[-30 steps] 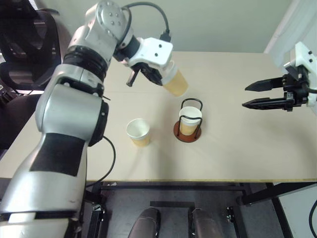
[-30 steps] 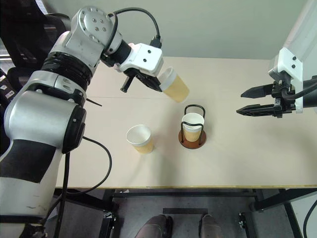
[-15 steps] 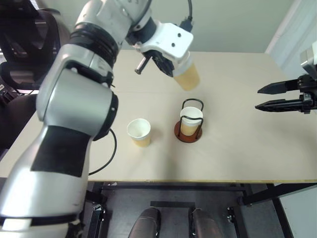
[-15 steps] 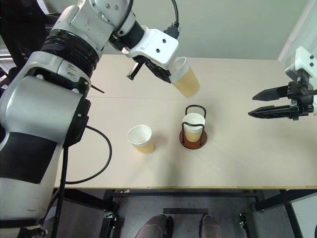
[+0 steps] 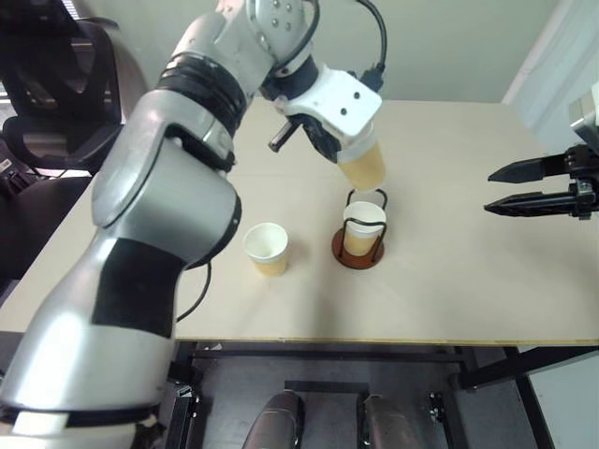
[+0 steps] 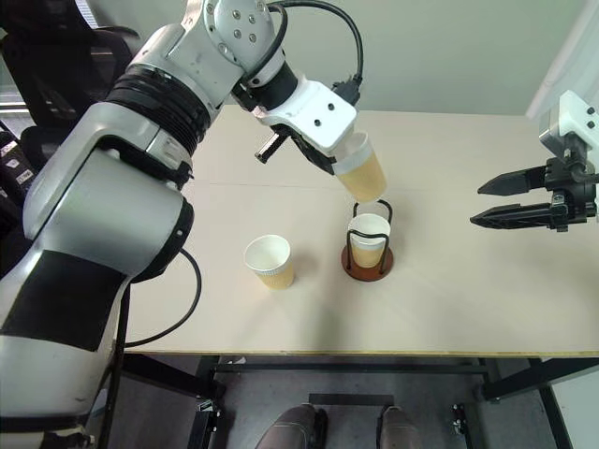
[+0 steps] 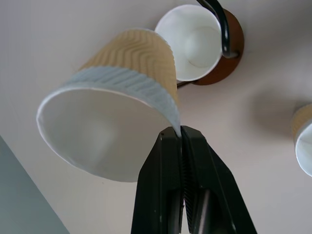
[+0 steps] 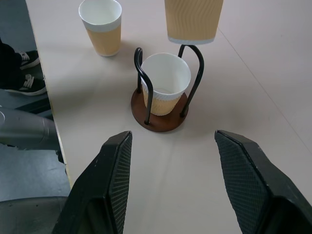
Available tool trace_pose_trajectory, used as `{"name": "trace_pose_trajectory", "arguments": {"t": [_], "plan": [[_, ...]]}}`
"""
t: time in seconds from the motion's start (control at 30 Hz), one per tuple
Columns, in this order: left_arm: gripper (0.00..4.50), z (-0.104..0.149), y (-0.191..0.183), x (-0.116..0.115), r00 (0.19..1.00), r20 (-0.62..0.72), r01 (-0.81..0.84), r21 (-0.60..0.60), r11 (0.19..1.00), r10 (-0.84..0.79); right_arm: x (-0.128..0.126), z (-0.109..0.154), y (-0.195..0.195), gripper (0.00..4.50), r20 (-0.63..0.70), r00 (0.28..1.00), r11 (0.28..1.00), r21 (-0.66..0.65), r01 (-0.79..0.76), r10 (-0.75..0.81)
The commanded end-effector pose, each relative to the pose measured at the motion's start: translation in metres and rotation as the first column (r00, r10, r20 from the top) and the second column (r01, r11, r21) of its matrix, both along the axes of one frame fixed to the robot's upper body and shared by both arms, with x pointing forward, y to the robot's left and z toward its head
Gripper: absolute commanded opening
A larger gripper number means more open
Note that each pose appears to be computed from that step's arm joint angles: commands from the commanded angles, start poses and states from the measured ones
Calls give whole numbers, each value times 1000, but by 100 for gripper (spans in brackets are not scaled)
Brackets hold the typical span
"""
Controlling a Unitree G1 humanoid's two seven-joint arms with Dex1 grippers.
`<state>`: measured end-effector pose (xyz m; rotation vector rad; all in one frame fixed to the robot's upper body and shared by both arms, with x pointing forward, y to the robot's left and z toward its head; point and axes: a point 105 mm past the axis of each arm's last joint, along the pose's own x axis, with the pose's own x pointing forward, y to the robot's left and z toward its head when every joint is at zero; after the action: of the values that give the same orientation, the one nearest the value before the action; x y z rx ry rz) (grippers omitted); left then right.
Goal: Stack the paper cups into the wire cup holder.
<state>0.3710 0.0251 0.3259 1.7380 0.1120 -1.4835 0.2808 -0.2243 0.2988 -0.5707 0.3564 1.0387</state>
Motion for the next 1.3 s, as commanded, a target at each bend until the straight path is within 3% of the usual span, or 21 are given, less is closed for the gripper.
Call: {"name": "trace_pose_trajectory", "arguments": {"t": [0.03,0.43,1.3], "plan": [[11,6,-5,-10,998,-9,58,8,998,-58,-8,15,0,270,54,999,1000,-5,-2,2],[11,-10,1,-18,993,-72,104,85,991,-98,-8,14,1,270,60,998,1000,-3,-1,1],[11,-22,-6,-11,990,-18,143,174,974,-142,-8,10,1,270,74,997,1000,2,6,-7]]}}
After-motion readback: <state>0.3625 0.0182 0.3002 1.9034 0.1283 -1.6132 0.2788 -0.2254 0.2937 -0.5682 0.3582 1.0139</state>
